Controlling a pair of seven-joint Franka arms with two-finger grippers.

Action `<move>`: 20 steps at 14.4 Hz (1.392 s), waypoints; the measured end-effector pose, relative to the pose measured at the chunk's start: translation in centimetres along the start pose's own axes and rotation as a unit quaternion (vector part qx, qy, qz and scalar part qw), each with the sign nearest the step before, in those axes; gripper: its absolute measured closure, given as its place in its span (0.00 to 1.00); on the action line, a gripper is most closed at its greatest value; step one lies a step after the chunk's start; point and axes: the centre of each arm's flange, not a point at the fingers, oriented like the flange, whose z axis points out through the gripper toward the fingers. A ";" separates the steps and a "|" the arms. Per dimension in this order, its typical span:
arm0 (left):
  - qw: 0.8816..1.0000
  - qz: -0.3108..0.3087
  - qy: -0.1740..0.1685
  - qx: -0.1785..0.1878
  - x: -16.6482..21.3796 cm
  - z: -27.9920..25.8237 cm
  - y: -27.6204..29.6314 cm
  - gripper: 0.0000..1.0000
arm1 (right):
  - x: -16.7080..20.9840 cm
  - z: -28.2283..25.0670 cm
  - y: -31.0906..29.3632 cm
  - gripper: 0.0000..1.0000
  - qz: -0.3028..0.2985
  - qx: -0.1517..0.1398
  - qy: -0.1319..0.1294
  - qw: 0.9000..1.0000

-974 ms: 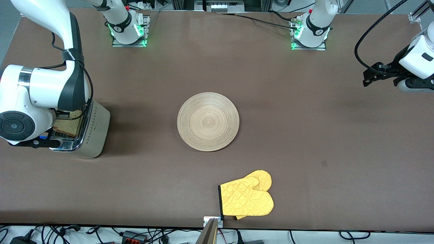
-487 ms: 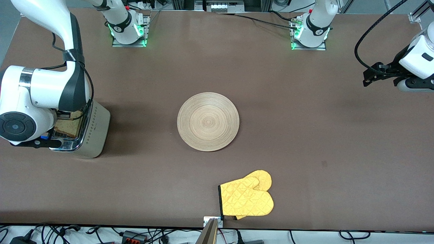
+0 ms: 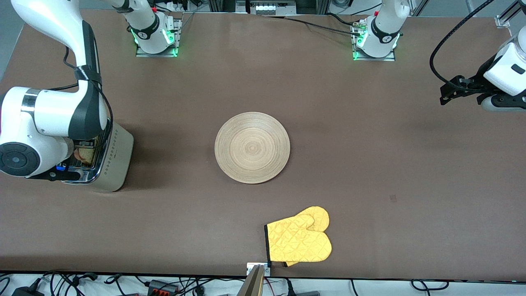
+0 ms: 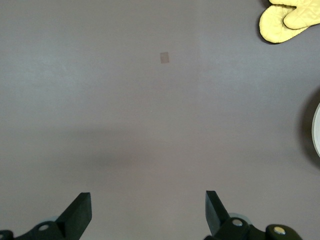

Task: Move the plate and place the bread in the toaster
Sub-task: 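Open the right gripper and raise it off the toaster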

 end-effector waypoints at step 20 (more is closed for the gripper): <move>1.000 0.000 0.000 0.000 0.0 0.0 0.0 0.00 | -5.2 -11.3 9.1 0.00 0.030 0.213 0.158 0.964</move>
